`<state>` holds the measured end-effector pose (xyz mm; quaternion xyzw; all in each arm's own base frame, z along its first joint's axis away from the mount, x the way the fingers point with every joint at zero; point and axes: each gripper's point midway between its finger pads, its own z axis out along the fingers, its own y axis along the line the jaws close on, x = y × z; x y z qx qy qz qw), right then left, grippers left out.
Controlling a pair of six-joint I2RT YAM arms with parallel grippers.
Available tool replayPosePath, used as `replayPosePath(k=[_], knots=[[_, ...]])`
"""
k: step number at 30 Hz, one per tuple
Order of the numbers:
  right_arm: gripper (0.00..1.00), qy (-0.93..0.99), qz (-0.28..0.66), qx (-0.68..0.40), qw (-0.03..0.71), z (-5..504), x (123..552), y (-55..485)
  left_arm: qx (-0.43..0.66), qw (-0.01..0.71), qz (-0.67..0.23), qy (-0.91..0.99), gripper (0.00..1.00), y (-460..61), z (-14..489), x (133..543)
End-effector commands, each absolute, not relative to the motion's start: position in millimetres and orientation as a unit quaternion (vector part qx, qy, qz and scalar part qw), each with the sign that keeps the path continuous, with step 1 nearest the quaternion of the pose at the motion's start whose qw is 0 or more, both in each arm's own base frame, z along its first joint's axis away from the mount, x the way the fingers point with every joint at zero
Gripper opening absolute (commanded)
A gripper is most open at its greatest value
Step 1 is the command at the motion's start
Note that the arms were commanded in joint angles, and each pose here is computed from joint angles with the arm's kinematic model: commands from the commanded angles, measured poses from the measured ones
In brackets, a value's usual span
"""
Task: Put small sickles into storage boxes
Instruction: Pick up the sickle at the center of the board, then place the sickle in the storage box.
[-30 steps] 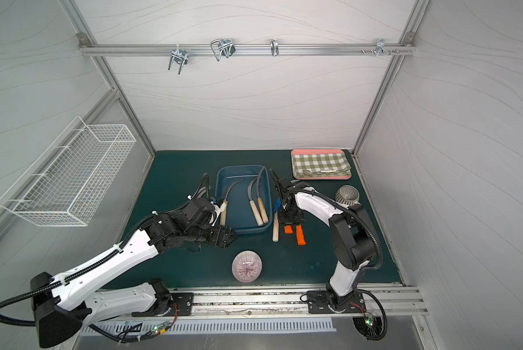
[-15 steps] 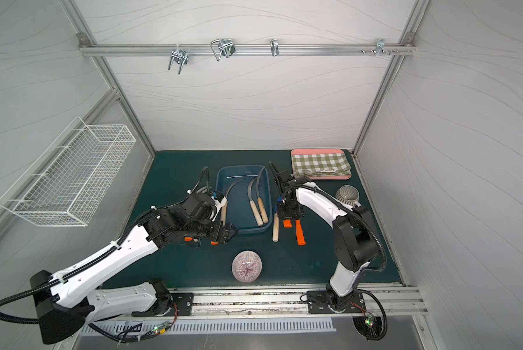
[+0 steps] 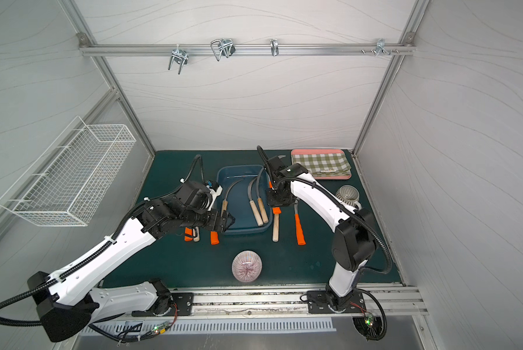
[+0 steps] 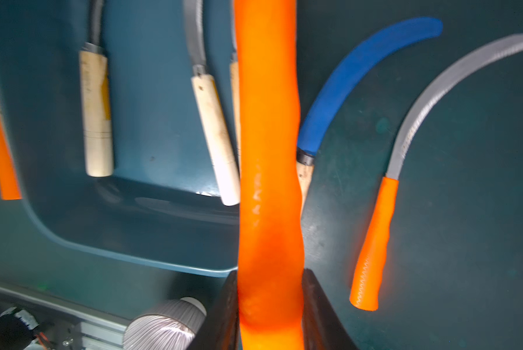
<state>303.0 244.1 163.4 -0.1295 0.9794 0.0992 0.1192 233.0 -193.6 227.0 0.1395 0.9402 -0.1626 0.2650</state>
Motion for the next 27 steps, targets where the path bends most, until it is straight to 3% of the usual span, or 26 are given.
replayPosePath(k=[1,27], knots=[[0.07,0.980,0.092,-0.140,0.103,161.7,299.3,254.6,0.138,0.281,-0.168,0.935,0.99,-188.3,246.7,237.1],[0.07,0.976,0.134,-0.163,0.052,102.5,306.8,340.3,0.054,0.274,-0.170,0.945,0.99,-146.4,249.3,222.6]])
